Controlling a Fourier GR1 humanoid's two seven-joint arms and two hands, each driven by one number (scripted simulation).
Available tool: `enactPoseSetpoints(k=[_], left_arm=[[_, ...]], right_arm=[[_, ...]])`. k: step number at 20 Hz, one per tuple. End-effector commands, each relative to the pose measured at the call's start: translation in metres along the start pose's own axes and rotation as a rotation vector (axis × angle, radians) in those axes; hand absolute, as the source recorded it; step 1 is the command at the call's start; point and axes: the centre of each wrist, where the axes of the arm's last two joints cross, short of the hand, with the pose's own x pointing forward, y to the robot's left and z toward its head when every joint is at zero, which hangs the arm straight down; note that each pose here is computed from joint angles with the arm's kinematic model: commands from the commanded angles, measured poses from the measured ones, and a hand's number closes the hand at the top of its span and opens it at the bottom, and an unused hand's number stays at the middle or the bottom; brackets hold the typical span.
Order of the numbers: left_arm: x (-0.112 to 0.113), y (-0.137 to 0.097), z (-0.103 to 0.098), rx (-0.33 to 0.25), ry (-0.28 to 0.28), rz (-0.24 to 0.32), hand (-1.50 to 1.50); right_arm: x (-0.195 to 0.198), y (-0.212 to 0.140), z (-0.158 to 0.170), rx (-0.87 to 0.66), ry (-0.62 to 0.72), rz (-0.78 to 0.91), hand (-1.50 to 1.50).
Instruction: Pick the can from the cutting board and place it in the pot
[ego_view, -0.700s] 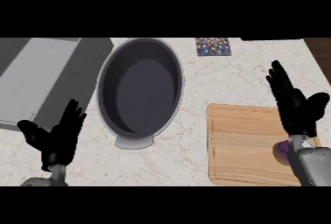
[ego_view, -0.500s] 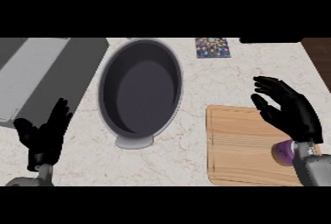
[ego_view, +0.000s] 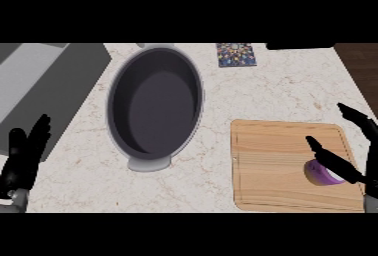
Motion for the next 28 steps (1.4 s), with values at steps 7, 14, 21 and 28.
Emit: enactPoseSetpoints(k=[7, 14, 21, 28], left_arm=[[0.02, -0.006, -0.004, -0.014, 0.026, -0.044, 0.0], [0.028, -0.006, -0.014, 0.0, 0.003, -0.049, 0.0], [0.026, -0.013, -0.007, -0.038, 0.011, -0.056, 0.0], [0.013, -0.003, -0.008, -0.035, 0.015, -0.043, 0.0]], right_arm=[[0.04, -0.057, 0.058, 0.108, 0.041, 0.336, -1.5], [0.088, -0.081, 0.051, 0.312, 0.232, 0.595, -1.5], [0.116, -0.075, 0.039, 0.585, 0.428, 0.668, -1.5], [0.13, -0.068, 0.023, 0.586, 0.531, 0.719, -1.5]])
